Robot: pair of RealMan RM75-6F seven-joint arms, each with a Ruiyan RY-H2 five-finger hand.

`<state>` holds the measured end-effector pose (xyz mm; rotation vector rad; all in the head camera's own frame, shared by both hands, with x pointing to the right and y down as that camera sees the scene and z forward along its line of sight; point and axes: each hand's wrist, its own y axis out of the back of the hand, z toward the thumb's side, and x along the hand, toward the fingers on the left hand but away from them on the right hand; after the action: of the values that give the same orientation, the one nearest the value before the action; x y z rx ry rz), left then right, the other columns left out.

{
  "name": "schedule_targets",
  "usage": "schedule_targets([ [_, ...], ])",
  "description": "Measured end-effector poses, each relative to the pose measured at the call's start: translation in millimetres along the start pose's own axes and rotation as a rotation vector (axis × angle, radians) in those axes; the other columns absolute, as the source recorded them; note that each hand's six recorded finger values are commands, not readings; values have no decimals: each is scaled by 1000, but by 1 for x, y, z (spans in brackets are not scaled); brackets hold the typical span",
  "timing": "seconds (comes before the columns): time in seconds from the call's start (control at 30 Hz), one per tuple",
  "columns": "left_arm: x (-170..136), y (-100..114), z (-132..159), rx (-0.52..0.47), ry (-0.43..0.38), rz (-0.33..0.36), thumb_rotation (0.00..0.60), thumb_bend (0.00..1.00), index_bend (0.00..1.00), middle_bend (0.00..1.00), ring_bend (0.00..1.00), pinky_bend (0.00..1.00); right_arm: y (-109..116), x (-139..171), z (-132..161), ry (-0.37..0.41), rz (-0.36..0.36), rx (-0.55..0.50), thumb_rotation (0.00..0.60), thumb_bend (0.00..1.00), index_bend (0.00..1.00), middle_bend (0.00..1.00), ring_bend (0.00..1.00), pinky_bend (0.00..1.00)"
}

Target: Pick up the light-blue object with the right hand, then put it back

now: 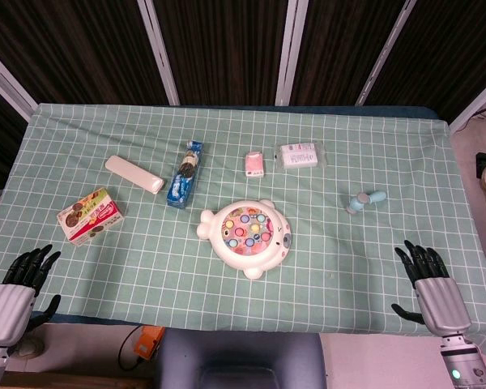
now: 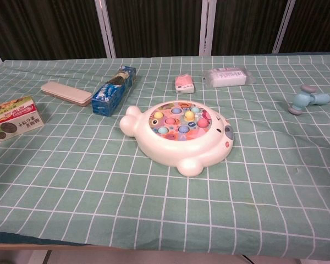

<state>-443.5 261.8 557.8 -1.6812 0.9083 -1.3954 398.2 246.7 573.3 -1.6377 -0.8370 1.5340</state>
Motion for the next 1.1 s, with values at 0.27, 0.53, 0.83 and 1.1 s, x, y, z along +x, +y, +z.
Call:
schedule_targets([
  [0.27,0,1,3,1,-3,8,600,397,0,0,3,97,1,-7,-2,3,-6,-17,600,238,0,0,0,0],
  [0.53,4,-1,-2,-7,9,-5,600,399,0,0,3,98,4,-66,-4,59,-12,22,600,232,143,11,0,0],
  [0.83,5,-3,-6,18,45,-6,600,397,0,0,3,98,10,-181,-29,44,15,161,600,251,385,95,0,0],
  [1.1,8,-7,-8,40,73,-14,600,398,0,0,3,98,12,-250,-48,-12,52,270,600,343,499,108,0,0],
])
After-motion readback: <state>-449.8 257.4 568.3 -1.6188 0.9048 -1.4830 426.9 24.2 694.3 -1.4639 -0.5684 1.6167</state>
